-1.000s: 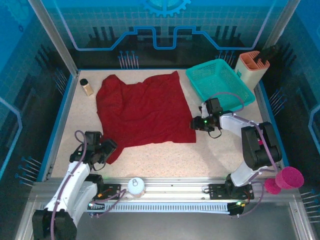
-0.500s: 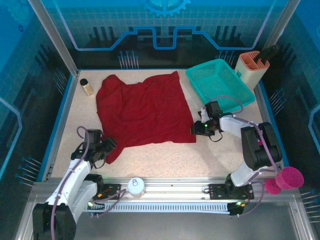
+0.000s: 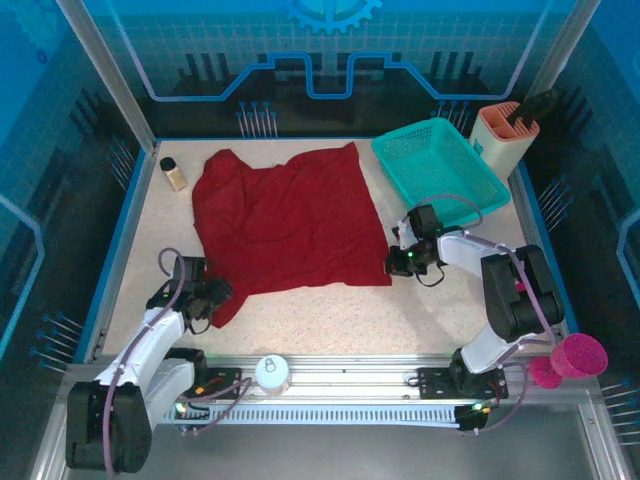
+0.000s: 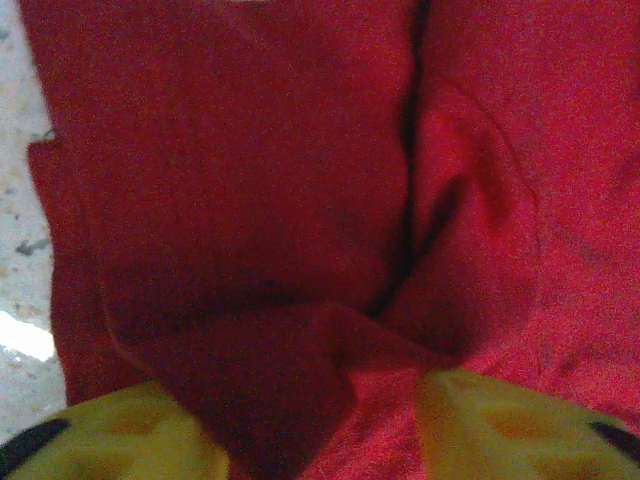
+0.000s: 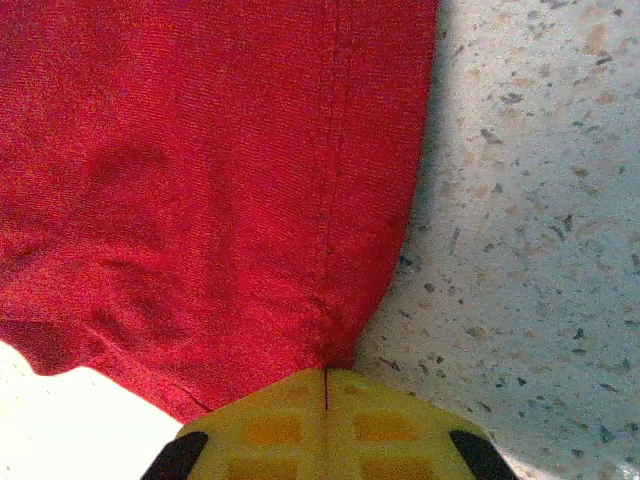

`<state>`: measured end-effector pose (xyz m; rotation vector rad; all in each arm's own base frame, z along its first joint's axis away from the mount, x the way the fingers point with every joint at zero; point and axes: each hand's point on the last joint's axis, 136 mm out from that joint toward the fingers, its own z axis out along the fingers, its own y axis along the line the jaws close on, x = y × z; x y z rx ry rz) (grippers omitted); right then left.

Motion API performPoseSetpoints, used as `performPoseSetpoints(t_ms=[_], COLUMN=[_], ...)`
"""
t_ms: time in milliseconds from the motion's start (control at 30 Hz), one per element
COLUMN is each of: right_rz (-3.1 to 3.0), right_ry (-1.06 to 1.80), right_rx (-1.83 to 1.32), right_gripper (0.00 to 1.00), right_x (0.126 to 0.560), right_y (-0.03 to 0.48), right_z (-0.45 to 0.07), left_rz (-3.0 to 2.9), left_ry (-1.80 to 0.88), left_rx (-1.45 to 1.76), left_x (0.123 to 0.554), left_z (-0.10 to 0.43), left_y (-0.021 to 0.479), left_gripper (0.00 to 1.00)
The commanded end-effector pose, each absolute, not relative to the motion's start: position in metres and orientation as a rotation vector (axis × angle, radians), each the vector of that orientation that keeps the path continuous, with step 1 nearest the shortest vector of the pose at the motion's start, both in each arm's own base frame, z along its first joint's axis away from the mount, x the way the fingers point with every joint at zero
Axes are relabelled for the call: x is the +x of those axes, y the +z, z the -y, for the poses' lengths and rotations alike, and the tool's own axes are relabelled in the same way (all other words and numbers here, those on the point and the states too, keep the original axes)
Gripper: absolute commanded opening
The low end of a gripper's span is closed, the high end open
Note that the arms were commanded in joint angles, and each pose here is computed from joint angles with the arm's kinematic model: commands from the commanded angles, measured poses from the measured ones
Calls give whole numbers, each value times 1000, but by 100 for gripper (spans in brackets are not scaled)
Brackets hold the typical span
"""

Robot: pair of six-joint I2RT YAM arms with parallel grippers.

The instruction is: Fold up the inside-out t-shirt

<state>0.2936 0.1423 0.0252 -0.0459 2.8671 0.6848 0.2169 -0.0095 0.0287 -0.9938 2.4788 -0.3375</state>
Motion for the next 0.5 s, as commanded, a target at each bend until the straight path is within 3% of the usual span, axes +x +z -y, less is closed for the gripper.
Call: performPoseSetpoints(t_ms=[0,67,133,167,333,467], right_rz=[-2831,-2796,-2775,-2766,-2775,-2813], right_ry=[739,730,709,704,696,684], right_rx=[-72,-77,-64,-66,-69,-1], right_gripper=[0,3,20,24,33,48], right_x=[287,289,291,290,288,281], right_y=[41,49,54,56,54,41], right_z=[-150,-149,-146,-145,-143,-140], left_rz=[-2418,-2409,-2402,-2399,-2382,-2379], left_ry=[-354,-360,-378,-389,-473,-507], left_rx=[-915,-893,-877,-871,-880,-847], left_x=[236,238,239,238,232,226], left_z=[10,10,12,14,23,27], left_y=[51,56,60,62,68,76], left_gripper=[33,19,7,2,0,0])
